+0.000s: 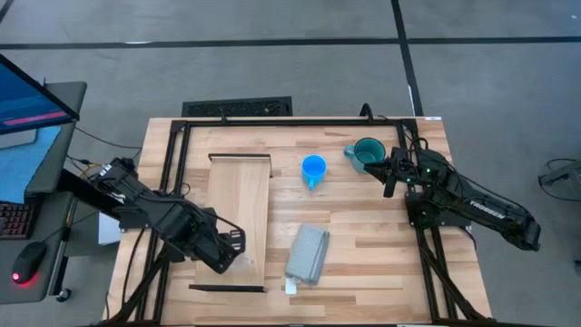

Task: Stack small to large cups/mugs on shelf
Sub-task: Put the light blue mug on the shelf

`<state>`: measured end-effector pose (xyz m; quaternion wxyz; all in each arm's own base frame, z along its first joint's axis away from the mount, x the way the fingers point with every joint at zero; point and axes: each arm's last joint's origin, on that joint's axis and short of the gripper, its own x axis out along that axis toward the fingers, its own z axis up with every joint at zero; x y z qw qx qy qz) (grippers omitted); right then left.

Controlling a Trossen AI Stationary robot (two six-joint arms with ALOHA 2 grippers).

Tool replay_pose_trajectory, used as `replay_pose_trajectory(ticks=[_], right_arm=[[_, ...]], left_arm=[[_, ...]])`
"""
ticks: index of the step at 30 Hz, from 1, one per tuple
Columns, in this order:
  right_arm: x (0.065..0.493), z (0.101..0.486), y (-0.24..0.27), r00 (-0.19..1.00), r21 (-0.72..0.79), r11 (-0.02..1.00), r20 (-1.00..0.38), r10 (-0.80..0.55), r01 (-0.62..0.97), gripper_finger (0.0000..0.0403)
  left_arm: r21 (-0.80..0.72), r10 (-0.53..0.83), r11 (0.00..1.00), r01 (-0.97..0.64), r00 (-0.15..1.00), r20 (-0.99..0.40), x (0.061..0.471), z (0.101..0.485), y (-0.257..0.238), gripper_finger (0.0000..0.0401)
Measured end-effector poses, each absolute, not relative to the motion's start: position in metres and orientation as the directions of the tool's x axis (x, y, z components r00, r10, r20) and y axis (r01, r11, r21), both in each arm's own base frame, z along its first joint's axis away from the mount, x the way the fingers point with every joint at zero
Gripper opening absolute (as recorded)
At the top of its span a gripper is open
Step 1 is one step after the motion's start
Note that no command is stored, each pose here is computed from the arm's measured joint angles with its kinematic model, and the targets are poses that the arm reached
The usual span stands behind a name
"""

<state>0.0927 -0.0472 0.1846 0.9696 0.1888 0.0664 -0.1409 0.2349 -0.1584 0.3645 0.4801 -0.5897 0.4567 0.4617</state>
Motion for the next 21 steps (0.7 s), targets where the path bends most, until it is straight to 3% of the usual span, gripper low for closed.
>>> replay_pose_trajectory(ticks=[9, 14, 16, 18, 21], right_arm=[[0.093, 0.185, -0.047, 0.951, 0.347, 0.888, -0.182, -0.251, 0.301, 0.0093], [0.093, 0.185, -0.047, 0.951, 0.347, 0.888, -0.182, -0.251, 0.301, 0.0093], [0.093, 0.185, -0.047, 0.952, 0.345, 0.89, -0.176, -0.251, 0.299, 0.0093], [0.093, 0.187, -0.048, 0.954, 0.341, 0.893, -0.159, -0.253, 0.294, 0.0093], [0.094, 0.192, -0.048, 0.96, 0.329, 0.902, -0.107, -0.257, 0.279, 0.0093]], left_arm=[[-0.224, -0.032, -0.102, -0.969, 0.229, -0.973, 0.213, 0.384, -0.143, 0.0121], [-0.415, 0.096, -0.079, -0.907, 0.407, -0.908, 0.194, 0.403, -0.129, 0.0121], [-0.517, 0.212, 0.0, -0.856, 0.505, -0.837, 0.188, 0.411, -0.121, 0.0121], [-0.589, 0.35, 0.14, -0.796, 0.596, -0.723, 0.181, 0.42, -0.113, 0.0121], [-0.593, 0.507, 0.326, -0.737, 0.665, -0.548, 0.172, 0.433, -0.1, 0.0121]])
